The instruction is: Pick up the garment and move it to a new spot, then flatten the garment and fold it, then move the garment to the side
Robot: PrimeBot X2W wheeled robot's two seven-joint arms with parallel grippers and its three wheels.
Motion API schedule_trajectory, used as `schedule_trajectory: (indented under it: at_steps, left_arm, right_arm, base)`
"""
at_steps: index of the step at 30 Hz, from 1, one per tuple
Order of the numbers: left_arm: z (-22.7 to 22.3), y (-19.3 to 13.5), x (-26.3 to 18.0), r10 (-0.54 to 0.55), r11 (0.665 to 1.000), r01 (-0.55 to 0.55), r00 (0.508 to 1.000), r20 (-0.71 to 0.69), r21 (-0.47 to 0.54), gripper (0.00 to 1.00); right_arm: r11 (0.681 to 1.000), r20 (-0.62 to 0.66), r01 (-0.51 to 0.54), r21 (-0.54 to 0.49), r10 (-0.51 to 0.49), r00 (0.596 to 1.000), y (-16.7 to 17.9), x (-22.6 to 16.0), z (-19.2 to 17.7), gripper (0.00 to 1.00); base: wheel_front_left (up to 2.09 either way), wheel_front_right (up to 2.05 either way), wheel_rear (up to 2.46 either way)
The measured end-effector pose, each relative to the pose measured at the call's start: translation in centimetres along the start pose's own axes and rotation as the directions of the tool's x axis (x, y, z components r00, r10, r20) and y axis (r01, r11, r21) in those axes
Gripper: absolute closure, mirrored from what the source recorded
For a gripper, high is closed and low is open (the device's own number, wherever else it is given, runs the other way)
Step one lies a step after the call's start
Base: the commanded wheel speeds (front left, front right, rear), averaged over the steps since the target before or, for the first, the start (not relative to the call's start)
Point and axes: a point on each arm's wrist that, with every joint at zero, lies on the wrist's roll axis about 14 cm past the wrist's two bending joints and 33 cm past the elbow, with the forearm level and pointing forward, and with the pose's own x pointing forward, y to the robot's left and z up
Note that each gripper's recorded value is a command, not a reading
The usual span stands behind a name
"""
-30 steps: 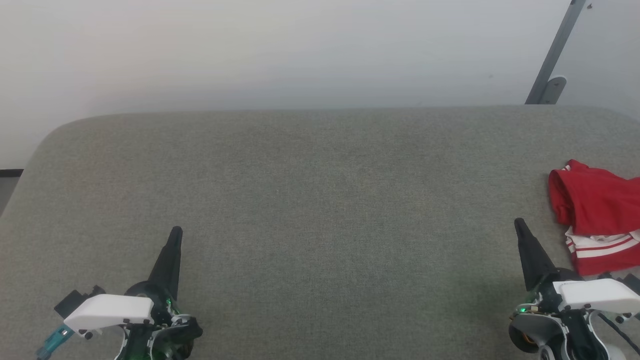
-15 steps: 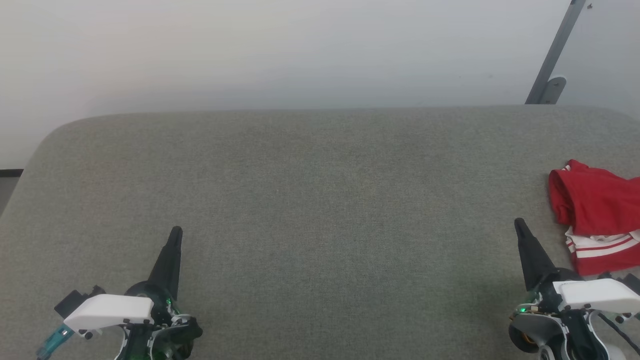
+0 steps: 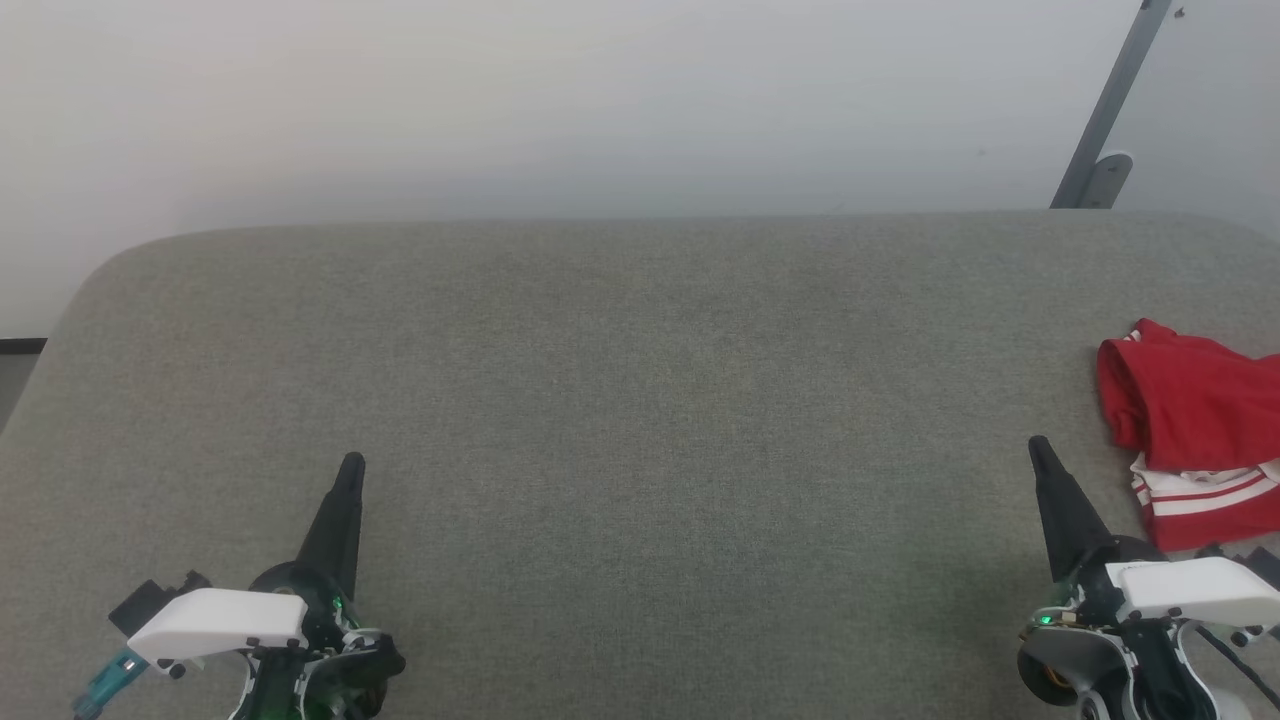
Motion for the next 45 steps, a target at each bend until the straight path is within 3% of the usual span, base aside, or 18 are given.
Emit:
schedule_trajectory:
  at_steps: [45]
  left_arm:
    - [0.0, 0.0, 0.0, 0.0, 1.0, 0.0, 1.0, 0.0, 0.0, 1.0]
  right_arm:
    - [1.0, 0.0, 0.0, 0.0, 0.0, 1.0, 0.0, 0.0, -0.01, 1.0]
  base:
    - [0.0, 0.0, 0.0]
